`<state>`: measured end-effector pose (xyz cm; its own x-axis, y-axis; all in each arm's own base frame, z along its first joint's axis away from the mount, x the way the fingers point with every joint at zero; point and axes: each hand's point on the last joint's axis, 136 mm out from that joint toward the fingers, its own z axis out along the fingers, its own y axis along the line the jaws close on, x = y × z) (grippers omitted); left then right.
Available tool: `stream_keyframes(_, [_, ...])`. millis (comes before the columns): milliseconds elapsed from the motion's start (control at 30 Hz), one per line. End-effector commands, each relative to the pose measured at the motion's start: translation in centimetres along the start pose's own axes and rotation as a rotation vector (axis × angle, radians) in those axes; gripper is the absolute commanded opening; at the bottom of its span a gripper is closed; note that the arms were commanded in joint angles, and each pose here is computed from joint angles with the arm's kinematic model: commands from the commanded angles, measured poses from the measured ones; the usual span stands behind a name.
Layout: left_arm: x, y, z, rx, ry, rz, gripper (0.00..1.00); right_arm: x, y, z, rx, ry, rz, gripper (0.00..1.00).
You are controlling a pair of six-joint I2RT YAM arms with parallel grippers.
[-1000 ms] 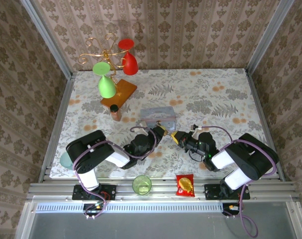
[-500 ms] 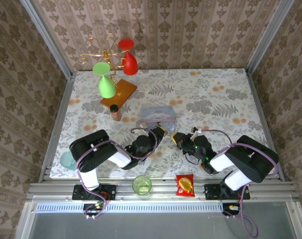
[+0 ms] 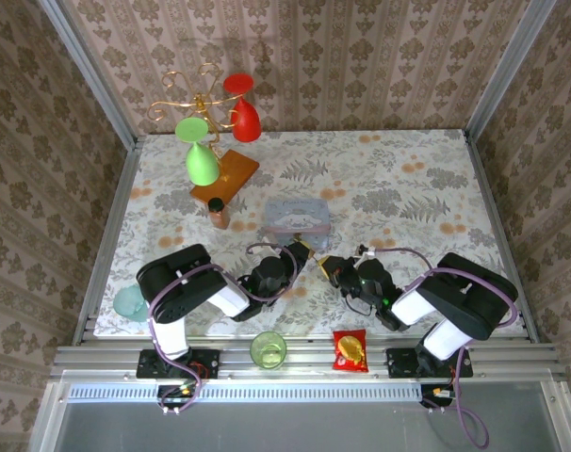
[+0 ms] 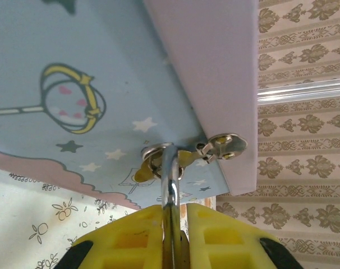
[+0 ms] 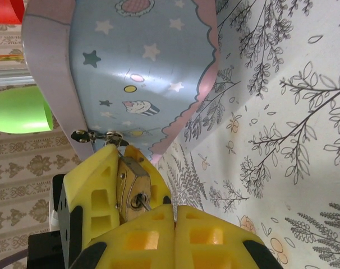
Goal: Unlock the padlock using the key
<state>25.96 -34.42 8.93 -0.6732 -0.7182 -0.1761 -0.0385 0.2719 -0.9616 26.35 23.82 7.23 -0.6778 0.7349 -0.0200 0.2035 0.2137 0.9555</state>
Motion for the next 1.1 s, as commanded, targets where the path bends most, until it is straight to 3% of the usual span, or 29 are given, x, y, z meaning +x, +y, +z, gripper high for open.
stream_keyframes(0, [4.7,-3.7,0.2,0.127,0.183,-0.003,0.0,2.2,5.6,0.7,-0.181,0.089,-0.037,0.0])
stream_keyframes(333, [5.4,-2.7,-0.2,0.104,0.212,-0.013,0.0,-0.2,2.7,-0.9,-0.037,-0.004,-0.126,0.0])
stream_keyframes(467, [5.6,-2.5,-0.2,0.101,0.219,-0.027,0.0,-1.0,2.7,-1.6,-0.002,0.012,-0.159,0.0])
stream_keyframes(733, [6.3,-4.8,-0.4,0.155,0.252,-0.047,0.0,-3.0,1.7,-2.4,-0.004,0.028,-0.125,0.0])
stream_keyframes(1067, [6.2,-3.8,-0.1,0.133,0.232,-0.046,0.0,-2.0,3.4,-2.3,-0.042,0.048,-0.15,0.0])
